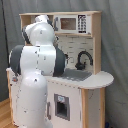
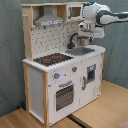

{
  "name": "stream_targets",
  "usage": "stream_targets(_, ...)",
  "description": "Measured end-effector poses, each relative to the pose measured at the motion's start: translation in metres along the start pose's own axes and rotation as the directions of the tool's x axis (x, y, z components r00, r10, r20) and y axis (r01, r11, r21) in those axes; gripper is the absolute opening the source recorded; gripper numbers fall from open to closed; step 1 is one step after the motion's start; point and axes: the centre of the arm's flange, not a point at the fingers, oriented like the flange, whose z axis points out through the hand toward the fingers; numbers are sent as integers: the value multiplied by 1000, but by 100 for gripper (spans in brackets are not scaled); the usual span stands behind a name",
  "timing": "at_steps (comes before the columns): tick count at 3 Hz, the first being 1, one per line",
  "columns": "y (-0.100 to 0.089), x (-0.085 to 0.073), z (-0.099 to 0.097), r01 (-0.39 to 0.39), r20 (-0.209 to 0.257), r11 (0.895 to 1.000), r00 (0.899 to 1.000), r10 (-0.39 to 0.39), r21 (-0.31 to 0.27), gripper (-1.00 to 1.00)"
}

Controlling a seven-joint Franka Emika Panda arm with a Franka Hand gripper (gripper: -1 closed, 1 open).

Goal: Play with the kitchen

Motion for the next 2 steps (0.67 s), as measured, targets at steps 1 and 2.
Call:
stream_targets(1, 23, 0, 16, 21, -6, 1000, 1000, -21, -7, -100)
stream_targets(2, 37, 8, 32, 46, 9, 998, 999, -46, -30, -100)
